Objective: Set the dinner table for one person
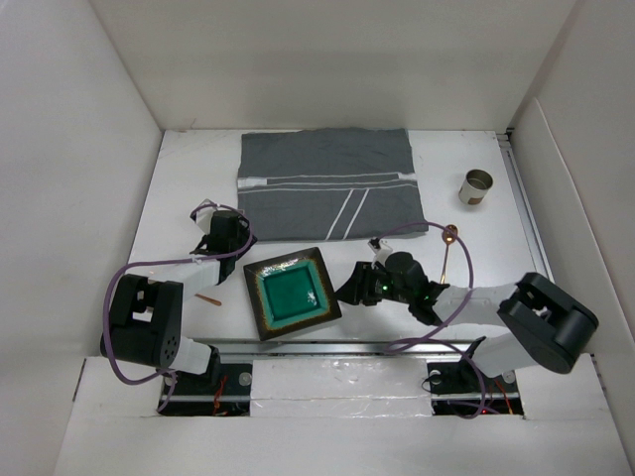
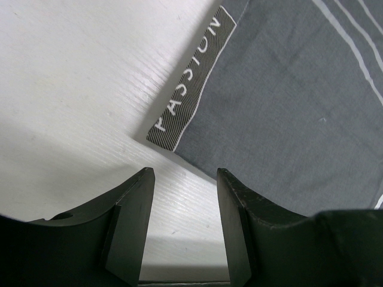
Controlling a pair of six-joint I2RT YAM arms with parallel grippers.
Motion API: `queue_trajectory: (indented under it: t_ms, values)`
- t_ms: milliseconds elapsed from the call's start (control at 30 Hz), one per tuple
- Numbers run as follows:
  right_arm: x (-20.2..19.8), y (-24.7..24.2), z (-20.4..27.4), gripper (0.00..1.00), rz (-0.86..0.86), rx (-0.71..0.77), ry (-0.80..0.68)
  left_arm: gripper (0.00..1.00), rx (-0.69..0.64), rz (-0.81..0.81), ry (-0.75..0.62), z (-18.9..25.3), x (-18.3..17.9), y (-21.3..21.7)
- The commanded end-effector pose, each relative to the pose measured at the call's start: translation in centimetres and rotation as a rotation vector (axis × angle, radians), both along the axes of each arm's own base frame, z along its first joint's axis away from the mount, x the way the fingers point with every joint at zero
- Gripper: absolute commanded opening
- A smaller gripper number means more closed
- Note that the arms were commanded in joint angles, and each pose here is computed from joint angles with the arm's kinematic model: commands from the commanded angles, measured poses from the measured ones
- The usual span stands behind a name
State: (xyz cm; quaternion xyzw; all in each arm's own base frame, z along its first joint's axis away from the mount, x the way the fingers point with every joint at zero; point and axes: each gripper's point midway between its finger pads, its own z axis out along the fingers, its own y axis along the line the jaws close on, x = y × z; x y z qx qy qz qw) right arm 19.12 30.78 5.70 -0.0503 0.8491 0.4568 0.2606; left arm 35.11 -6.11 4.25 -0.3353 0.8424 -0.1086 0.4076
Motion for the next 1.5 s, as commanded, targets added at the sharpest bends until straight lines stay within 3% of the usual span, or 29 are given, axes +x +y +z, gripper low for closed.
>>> queue_trajectory:
  t_ms: [0, 167, 300, 467, 633, 767, 967, 1000, 1300, 1467]
  values:
    - [2.8, -1.5, 2.6, 0.53, -0.084, -0.021, -0.125, 0.43, 0.005, 0.075, -0.052, 1.2, 0.7, 1.0]
    - [6.1, -6.1, 5.6, 0.54, -0.250, -0.075, -0.209, 0.40, -0.004, 0.129, -0.045, 0.5, 1.3, 1.4]
    - [11.0, -13.6, 6.1, 0.60, -0.598, -0.171, -0.227, 0.36, -0.045, 0.131, -0.025, -0.1, 2.0, 0.6]
    - [14.6, -19.4, 5.1, 0.65, -0.854, -0.207, -0.176, 0.33, -0.055, 0.155, -0.034, -0.1, 1.5, 0.9]
    - [17.7, -20.4, 2.6, 0.65, -0.919, -0.150, -0.081, 0.38, -0.055, 0.162, -0.018, -0.2, 1.8, 0.9]
    - [18.7, -21.2, 2.9, 0.64, -1.007, -0.095, -0.070, 0.37, -0.042, 0.168, 0.000, -0.6, 1.9, 1.0]
    - [20.1, -22.1, 2.7, 0.63, -1.113, -0.011, -0.020, 0.28, -0.051, 0.203, -0.011, -0.7, 2.3, 1.3]
    - [20.4, -22.5, 2.8, 0.62, -1.137, 0.011, -0.009, 0.20, -0.053, 0.204, -0.013, -0.7, 2.5, 1.2]
    - [22.3, -24.1, 2.3, 0.58, -1.231, 0.016, 0.067, 0.00, -0.058, 0.220, -0.033, -0.5, 3.4, 1.5]
    - [23.3, -24.1, 2.1, 0.57, -1.239, -0.028, 0.106, 0.00, -0.063, 0.221, -0.048, -0.4, 3.8, 1.7]
